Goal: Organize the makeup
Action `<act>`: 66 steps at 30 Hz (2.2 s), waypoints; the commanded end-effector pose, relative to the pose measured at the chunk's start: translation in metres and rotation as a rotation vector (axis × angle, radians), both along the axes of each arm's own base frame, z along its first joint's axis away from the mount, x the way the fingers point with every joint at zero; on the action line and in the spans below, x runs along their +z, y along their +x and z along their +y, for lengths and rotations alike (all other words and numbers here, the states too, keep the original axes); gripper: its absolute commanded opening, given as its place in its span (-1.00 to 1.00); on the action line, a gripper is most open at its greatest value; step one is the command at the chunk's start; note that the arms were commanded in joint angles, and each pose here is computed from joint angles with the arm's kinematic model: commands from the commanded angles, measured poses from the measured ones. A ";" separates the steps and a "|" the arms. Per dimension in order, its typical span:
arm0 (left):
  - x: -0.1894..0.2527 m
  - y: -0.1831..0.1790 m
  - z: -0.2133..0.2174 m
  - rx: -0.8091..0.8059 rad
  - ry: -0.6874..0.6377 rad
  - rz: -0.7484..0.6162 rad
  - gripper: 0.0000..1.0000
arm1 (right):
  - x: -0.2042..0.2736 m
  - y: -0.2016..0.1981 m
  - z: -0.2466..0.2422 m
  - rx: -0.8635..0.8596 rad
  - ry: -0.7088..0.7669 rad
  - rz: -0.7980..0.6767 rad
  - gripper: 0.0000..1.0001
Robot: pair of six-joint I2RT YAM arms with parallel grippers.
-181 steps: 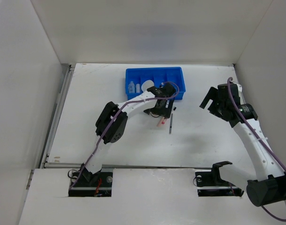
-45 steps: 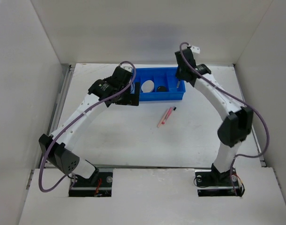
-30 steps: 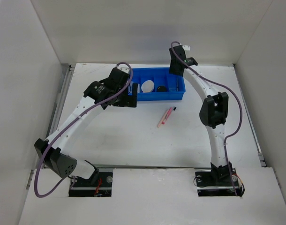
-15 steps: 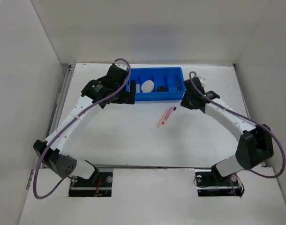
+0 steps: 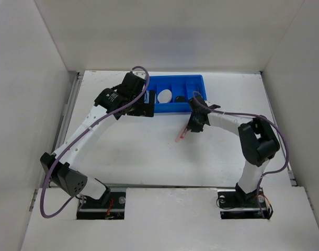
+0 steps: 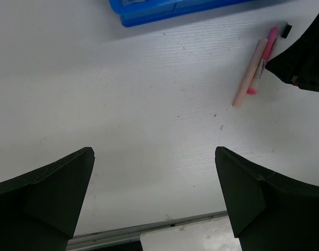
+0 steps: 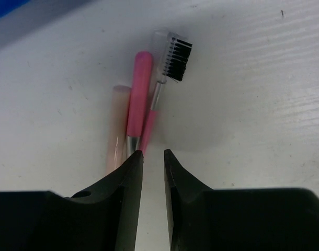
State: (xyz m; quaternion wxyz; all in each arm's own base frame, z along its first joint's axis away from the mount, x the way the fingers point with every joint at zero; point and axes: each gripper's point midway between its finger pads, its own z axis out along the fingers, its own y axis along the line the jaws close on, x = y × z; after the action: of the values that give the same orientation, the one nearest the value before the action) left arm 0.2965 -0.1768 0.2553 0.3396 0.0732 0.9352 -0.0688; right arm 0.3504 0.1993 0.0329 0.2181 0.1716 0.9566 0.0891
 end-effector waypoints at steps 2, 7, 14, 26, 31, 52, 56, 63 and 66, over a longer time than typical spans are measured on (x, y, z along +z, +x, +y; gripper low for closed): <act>0.007 0.000 -0.001 0.001 -0.031 -0.020 1.00 | 0.021 0.032 0.007 -0.041 0.011 -0.098 -0.42; 0.007 0.000 -0.001 -0.006 -0.026 -0.022 1.00 | 0.009 0.036 0.003 -0.054 -0.031 -0.078 -0.42; 0.007 0.000 -0.001 -0.013 -0.020 -0.024 1.00 | -0.001 0.037 -0.005 -0.071 -0.087 -0.056 -0.42; 0.006 0.000 -0.001 -0.013 -0.015 -0.016 1.00 | 0.008 0.037 -0.015 -0.085 -0.131 -0.083 -0.49; 0.007 0.002 -0.004 -0.019 -0.021 -0.012 1.00 | 0.012 0.046 -0.002 -0.050 -0.116 -0.087 -0.49; 0.009 0.001 -0.002 -0.025 -0.014 -0.015 1.00 | 0.011 0.046 0.000 -0.039 -0.183 -0.107 -0.24; 0.015 0.003 -0.004 -0.025 -0.024 -0.030 1.00 | 0.017 0.044 -0.001 -0.050 -0.169 -0.121 -0.24; 0.012 0.004 -0.004 -0.025 -0.019 -0.022 1.00 | 0.036 0.037 -0.013 -0.113 -0.155 -0.176 -0.24; 0.012 0.004 -0.004 -0.025 -0.019 -0.022 1.00 | 0.038 0.036 -0.016 -0.118 -0.162 -0.183 -0.24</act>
State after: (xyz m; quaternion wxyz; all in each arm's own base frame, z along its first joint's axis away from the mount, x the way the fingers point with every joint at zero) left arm 0.2965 -0.1804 0.2560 0.3375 0.0803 0.9348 -0.0760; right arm 0.3774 0.1822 0.0509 0.2864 0.1844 0.9402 0.0025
